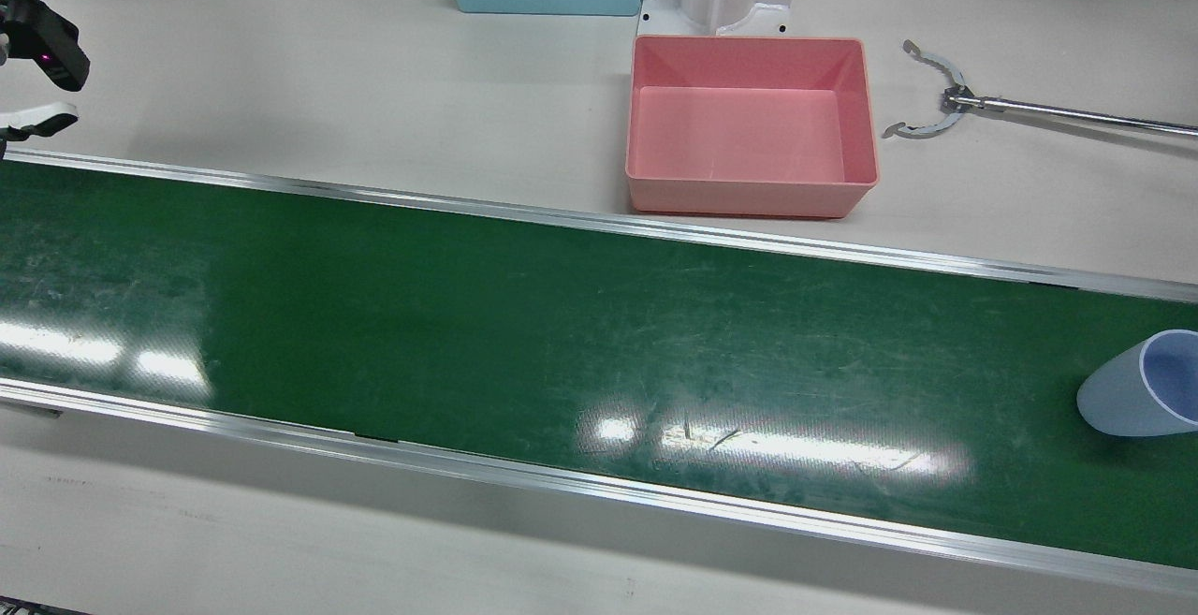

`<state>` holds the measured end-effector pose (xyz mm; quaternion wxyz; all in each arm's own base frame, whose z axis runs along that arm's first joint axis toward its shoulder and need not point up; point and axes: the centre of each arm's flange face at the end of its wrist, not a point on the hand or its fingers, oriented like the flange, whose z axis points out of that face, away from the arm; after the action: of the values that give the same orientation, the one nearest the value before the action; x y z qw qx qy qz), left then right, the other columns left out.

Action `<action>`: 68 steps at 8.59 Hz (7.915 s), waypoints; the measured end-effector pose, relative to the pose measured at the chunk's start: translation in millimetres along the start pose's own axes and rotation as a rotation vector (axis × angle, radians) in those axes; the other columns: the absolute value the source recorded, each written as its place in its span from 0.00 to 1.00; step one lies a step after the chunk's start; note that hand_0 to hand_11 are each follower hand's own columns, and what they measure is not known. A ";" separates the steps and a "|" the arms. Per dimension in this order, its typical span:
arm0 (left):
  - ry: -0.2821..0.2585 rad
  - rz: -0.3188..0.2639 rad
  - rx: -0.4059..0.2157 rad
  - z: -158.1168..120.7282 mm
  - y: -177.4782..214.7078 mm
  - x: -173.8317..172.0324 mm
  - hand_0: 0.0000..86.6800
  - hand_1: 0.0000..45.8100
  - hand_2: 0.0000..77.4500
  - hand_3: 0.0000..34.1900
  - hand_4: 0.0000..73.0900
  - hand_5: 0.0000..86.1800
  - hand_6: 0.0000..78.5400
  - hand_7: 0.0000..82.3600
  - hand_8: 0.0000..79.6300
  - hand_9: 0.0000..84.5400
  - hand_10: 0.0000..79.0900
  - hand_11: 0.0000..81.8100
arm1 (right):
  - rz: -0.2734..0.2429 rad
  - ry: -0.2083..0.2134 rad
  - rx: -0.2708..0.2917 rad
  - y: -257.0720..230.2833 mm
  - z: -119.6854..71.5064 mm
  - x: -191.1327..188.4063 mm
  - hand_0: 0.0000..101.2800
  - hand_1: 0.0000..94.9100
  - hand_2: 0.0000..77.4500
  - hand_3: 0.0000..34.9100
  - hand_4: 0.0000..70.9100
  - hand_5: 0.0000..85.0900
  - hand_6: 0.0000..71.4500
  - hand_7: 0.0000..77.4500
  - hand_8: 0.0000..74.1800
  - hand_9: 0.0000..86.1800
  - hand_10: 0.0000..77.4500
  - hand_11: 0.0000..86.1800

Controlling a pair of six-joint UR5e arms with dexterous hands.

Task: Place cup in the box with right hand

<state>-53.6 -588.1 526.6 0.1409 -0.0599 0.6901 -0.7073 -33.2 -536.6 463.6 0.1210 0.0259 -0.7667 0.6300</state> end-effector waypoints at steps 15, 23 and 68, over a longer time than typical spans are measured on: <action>0.000 0.000 0.001 -0.1 -0.2 -0.3 0.00 0.01 0.01 0.00 0.00 0.00 0.00 0.00 0.00 0.01 0.00 0.00 | 0.001 0.004 -0.004 1.6 0.6 0.6 0.55 0.13 0.01 0.00 0.48 0.06 0.12 0.53 0.01 0.09 0.08 0.13; 0.000 0.001 -0.001 0.0 0.4 0.0 0.00 0.01 0.01 0.00 0.00 0.00 0.00 0.00 0.00 0.01 0.00 0.00 | 0.001 0.005 -0.005 1.7 0.4 0.6 0.55 0.13 0.01 0.00 0.48 0.06 0.12 0.55 0.01 0.10 0.08 0.13; -0.001 0.001 0.000 0.0 -0.2 -0.4 0.00 0.01 0.01 0.00 0.00 0.00 0.00 0.00 0.00 0.01 0.00 0.00 | 0.001 0.010 -0.004 1.3 2.0 3.5 0.55 0.14 0.01 0.00 0.49 0.06 0.13 0.56 0.01 0.10 0.08 0.13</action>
<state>-53.2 -588.0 526.8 0.1414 -0.0599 0.6900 -0.7073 -37.2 -537.9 462.7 0.1245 0.0220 -0.7673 0.6287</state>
